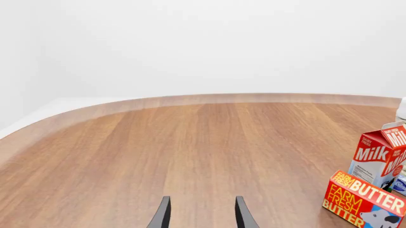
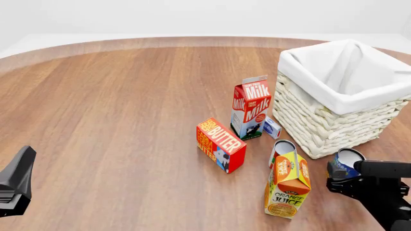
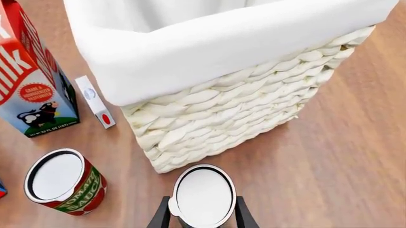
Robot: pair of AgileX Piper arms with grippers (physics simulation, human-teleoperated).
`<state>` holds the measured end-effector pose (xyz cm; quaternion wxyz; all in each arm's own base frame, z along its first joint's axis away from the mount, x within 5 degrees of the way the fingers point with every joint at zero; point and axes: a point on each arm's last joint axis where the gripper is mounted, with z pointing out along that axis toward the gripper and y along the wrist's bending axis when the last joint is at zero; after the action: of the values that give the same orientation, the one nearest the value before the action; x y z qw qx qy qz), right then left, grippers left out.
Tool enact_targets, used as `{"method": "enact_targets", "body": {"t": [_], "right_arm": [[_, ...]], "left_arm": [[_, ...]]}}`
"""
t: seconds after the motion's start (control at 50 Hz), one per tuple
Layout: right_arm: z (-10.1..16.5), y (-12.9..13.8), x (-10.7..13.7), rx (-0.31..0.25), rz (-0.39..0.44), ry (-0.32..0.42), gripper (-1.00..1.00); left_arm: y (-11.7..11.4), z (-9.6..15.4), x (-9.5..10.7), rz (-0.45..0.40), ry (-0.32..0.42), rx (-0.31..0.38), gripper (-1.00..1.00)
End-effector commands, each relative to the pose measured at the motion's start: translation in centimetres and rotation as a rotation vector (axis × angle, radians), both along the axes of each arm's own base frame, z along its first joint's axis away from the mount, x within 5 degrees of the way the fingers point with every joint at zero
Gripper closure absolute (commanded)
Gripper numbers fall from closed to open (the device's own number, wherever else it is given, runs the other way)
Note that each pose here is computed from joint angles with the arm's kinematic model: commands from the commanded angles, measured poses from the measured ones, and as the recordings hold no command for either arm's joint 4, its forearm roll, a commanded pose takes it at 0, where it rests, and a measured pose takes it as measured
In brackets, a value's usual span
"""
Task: Pick up the alphabet soup, and put it in the basket.
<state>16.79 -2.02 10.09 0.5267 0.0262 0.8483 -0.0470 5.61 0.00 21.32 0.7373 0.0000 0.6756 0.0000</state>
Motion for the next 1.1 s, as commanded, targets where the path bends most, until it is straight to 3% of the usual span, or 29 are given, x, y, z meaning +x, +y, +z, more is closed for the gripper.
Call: {"method": "enact_targets", "body": {"t": [0.02,0.8,0.82,1.1], "right_arm": [[-0.07,-0.06,-0.02,-0.003,-0.002,0.005,-1.0],[-0.51,0.05,-0.07,-0.001,0.005,0.03,-1.0],[-0.52,0.13,-0.06,0.002,0.008,0.031,1.0],[-0.38,0.16,-0.04,0.006,0.007,0.022,1.0]], "left_arm": [[0.0,0.0,0.0,0.0,0.0,0.0,-1.0],[0.0,0.0,0.0,0.0,0.0,0.0,-1.0],[0.0,0.0,0.0,0.0,0.0,0.0,-1.0],[0.0,0.0,0.0,0.0,0.0,0.0,-1.0]]}}
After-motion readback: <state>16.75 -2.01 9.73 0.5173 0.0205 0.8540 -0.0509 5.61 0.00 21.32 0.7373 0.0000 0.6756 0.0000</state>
